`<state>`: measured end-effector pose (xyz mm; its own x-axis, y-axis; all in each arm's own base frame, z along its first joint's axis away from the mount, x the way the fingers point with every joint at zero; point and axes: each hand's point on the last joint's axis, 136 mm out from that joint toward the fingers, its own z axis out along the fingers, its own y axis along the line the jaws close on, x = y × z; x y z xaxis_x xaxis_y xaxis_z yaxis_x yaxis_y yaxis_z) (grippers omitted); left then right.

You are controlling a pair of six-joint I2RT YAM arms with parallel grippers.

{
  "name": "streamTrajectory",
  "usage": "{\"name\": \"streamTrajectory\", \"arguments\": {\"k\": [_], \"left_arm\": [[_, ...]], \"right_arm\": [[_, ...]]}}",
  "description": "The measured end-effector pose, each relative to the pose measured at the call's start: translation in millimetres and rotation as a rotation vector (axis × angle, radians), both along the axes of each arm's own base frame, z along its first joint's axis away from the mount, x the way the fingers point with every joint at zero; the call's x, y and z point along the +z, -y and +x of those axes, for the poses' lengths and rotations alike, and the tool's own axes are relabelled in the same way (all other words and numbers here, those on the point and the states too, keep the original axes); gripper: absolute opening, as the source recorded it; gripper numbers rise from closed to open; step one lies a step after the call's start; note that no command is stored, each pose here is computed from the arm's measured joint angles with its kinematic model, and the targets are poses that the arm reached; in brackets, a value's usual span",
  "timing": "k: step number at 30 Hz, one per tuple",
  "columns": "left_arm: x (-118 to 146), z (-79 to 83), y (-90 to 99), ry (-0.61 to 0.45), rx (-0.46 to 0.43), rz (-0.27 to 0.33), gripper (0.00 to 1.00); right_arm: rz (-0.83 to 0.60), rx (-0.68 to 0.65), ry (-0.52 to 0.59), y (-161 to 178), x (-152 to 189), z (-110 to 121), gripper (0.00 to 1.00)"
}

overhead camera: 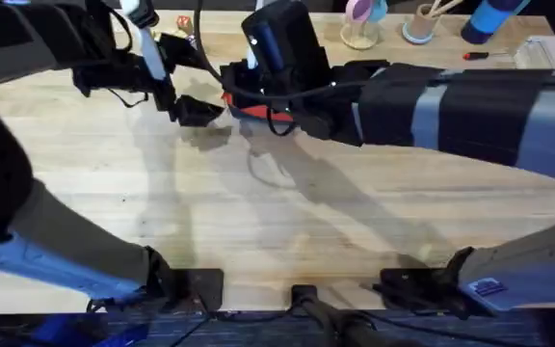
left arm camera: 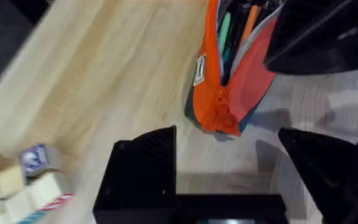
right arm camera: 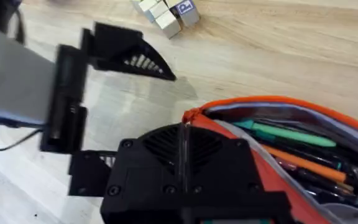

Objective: Unzip the bag, pick up the pens from the table one at a time and place them inside, then zip the bag closed.

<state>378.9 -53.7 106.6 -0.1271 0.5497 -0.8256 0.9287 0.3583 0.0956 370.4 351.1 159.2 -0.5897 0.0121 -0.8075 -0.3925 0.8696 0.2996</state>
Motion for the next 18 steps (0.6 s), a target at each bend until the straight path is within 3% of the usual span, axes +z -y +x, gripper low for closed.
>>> {"name": "streamTrajectory", "arguments": {"k": [3,11,13,14,15,18], "left_arm": [[-30.3,-3.1,1.5,-0.130,0.025,-0.044,0.994],[-30.3,-8.7,3.9,-0.174,0.031,-0.073,0.994],[-31.1,-18.0,-4.3,-0.233,0.059,-0.093,0.994],[-31.0,-21.5,-8.9,-0.250,0.070,-0.102,0.994],[-29.4,-32.0,-25.0,-0.285,0.104,-0.130,0.995],[-26.9,-44.8,-42.6,-0.308,0.132,-0.156,0.995]], "right_arm": [[0.000,0.000,0.000,0.0,0.1,0.0,0.028],[0.000,0.000,0.000,0.0,0.1,0.0,0.028],[-0.001,0.001,-0.001,-0.4,-0.2,-0.6,0.030],[-0.002,0.004,-0.003,-1.3,-0.7,-1.9,0.084],[-0.016,0.022,-0.013,-6.0,-4.2,-9.4,0.479],[-0.030,0.046,-0.026,-12.7,-8.1,-19.7,0.912]]}}
